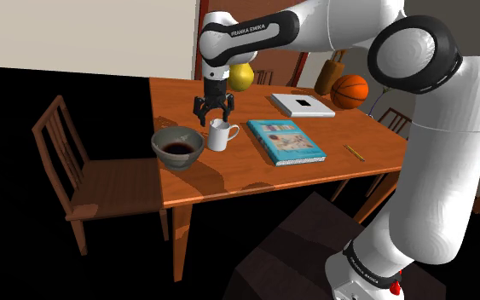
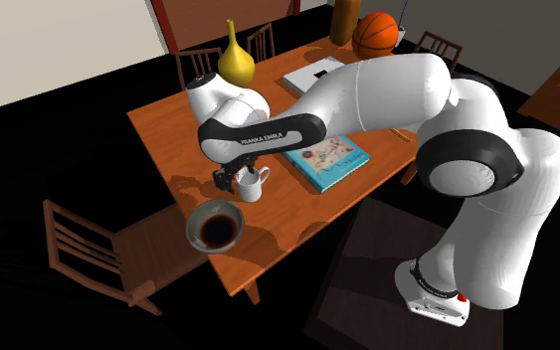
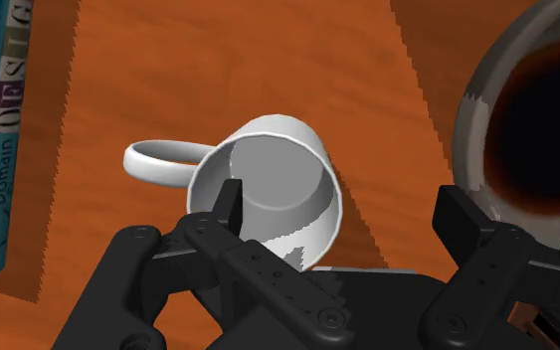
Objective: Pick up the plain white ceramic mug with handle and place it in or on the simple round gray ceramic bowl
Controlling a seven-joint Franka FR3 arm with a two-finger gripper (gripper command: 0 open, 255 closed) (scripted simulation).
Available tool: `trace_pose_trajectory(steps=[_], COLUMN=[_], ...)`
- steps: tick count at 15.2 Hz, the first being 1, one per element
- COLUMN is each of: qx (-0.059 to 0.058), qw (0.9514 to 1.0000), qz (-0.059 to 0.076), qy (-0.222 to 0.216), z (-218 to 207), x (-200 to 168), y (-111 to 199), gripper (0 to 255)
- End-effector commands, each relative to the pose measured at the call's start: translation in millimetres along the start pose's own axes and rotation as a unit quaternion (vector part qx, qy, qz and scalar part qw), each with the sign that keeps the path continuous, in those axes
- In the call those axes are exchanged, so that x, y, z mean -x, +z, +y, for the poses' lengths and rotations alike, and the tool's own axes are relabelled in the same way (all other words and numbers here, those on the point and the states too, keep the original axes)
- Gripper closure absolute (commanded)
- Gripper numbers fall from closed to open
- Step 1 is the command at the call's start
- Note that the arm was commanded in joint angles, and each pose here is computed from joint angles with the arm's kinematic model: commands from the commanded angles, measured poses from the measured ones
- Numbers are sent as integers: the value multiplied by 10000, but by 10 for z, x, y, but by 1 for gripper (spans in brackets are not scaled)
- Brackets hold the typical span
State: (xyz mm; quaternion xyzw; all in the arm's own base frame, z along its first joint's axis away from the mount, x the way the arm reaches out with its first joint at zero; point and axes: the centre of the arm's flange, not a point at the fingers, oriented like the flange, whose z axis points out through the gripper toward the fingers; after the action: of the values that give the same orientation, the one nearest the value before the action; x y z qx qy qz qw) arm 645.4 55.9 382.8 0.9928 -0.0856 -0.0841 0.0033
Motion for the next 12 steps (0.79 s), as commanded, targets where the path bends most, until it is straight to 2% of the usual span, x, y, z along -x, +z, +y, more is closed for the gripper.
trace_pose_trajectory(steps=[1,8,12], qx=[14,14,14], qw=[10000,10000,10000], qz=[-10,-10,-10], qy=[30,30,30], z=[-20,-19,-19], x=[-132,-131,-131], y=[42,442,442], gripper=[0,0,0])
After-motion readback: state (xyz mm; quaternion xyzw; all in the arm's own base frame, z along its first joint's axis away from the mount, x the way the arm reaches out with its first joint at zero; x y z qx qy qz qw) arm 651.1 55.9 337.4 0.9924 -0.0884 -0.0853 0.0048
